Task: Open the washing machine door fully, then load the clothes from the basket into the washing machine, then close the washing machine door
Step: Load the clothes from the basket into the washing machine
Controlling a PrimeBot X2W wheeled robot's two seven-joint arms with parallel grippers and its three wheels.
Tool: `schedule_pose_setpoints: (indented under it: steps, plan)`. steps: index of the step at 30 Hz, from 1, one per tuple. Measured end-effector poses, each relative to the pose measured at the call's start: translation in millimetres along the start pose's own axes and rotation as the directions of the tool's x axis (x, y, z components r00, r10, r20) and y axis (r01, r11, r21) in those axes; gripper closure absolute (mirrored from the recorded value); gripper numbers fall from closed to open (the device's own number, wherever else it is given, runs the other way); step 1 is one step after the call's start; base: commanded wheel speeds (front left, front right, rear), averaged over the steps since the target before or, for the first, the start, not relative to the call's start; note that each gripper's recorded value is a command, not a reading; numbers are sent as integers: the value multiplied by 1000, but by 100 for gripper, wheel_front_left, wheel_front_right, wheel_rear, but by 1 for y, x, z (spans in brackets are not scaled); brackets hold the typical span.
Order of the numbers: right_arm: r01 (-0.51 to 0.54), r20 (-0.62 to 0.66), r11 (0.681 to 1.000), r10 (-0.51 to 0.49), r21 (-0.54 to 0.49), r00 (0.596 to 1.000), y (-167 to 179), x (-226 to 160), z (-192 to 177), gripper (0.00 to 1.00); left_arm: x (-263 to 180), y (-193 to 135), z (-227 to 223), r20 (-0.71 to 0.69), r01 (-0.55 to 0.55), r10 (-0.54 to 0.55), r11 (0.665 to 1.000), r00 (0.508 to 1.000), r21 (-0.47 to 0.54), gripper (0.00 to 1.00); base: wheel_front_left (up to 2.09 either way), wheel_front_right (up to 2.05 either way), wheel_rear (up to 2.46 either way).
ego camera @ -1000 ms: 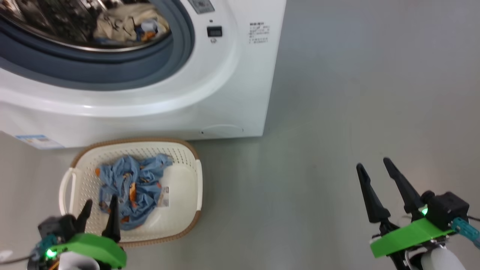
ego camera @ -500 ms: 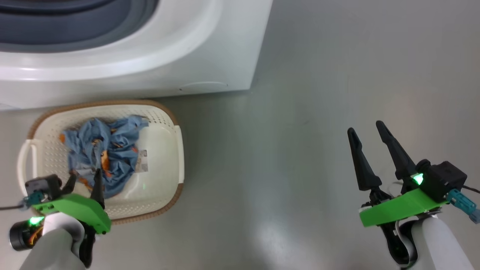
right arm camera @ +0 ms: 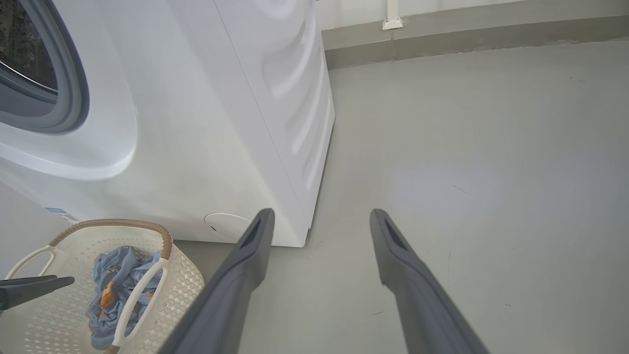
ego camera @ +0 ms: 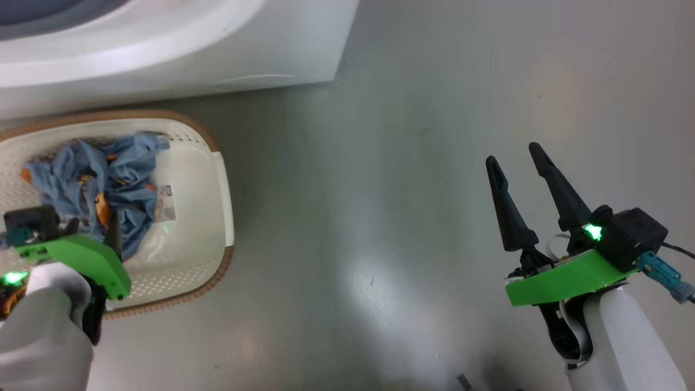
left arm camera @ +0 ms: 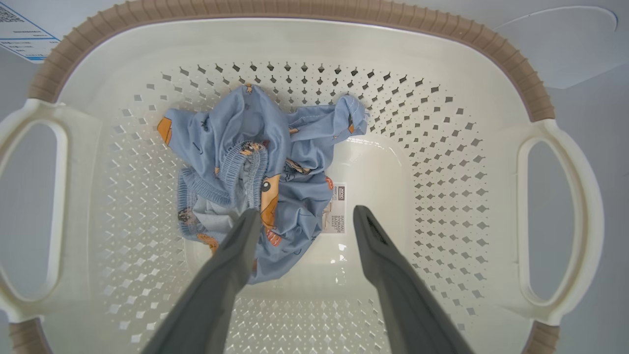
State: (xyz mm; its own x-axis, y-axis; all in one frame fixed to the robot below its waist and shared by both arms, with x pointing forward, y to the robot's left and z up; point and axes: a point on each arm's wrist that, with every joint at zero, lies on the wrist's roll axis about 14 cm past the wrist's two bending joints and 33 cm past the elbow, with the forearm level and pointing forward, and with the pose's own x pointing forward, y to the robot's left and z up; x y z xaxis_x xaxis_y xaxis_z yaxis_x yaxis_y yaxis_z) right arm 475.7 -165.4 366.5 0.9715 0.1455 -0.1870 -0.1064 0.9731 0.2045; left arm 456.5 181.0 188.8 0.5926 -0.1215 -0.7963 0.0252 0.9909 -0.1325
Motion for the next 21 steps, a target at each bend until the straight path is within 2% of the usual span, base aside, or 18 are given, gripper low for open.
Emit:
schedule_pose_setpoints:
  steps: [8, 21]
  plan:
    - [11, -45, 1000, -11, -1, 999, -6, 4, -21, 0, 24, 7, -11, -74, -7, 9, 1000, 997, 19, 0, 0, 0, 0]
    - [31, -76, 1000, -31, 0, 997, -14, 10, -40, 0, 55, 16, -22, -120, -24, 23, 1000, 993, -7, 0, 0, 0, 0]
